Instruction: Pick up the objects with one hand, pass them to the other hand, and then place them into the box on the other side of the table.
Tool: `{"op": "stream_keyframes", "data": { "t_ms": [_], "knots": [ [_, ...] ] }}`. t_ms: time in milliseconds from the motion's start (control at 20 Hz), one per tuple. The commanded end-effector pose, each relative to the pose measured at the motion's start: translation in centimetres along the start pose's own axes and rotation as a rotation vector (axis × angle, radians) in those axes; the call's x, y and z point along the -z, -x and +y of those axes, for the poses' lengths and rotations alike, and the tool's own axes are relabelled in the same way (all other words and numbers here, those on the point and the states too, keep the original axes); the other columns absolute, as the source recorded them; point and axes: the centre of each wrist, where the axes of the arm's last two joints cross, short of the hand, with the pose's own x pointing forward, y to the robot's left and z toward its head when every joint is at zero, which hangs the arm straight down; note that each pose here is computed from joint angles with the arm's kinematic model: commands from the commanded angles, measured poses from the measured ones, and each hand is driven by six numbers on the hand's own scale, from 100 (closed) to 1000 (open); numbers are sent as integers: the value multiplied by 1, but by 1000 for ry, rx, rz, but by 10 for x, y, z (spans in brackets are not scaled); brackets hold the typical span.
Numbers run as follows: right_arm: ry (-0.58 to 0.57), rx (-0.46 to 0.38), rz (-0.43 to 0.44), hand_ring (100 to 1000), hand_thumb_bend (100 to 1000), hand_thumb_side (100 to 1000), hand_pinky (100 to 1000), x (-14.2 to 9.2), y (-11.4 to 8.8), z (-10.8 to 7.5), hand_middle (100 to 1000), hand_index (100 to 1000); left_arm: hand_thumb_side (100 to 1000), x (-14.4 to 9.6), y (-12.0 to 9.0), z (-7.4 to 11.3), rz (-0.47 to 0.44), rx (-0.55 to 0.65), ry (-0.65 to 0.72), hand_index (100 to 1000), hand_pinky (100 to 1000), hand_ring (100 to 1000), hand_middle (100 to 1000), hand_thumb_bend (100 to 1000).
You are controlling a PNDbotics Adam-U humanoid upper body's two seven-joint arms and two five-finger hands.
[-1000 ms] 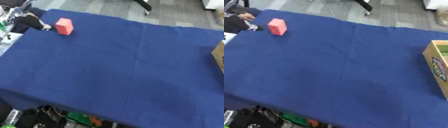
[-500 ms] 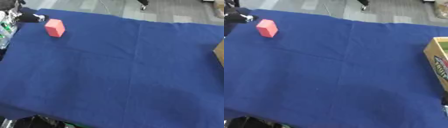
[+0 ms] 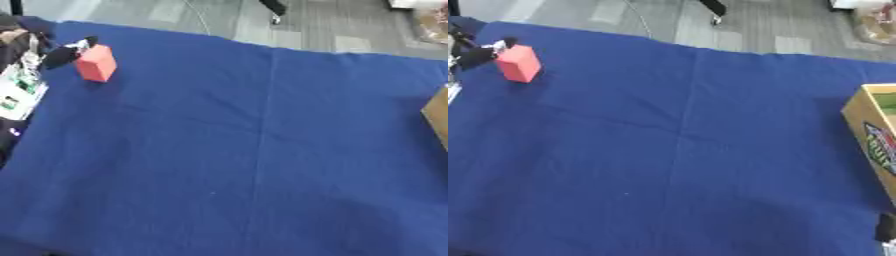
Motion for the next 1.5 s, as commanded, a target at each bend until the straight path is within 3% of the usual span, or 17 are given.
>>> {"op": "stream_keyframes", "data": {
  "t_ms": [50,350,550,750,950,1200,1500],
  "knots": [
    [-2,-10,-30,203,100,415,244,5,-5,-4,328,885,640,3,-6,9,-23,0,-21,841,769,727,727,709],
    [-6,-2,-30,203,100,423,245,6,-5,-3,327,885,567,0,-6,-4,-29,23,19,824,762,706,703,650],
    [-8,4,-23,201,100,427,244,6,-5,-2,326,884,472,0,-4,-9,-19,39,30,788,747,666,657,577],
    [-9,9,-14,202,100,428,246,5,-5,-2,326,883,323,-1,-4,-10,-14,45,0,674,712,575,536,378],
    [-9,9,-9,203,100,426,251,5,-5,-3,326,882,196,-2,-9,-6,-40,15,-77,602,686,525,467,253],
    [-13,7,2,205,100,422,255,3,-4,-6,328,881,191,-6,-19,3,-98,-42,-165,584,676,510,451,237],
    [-18,1,16,210,100,413,261,1,-3,-11,332,881,189,-20,-33,14,-214,-125,-175,582,673,509,451,231]
  ]
}}
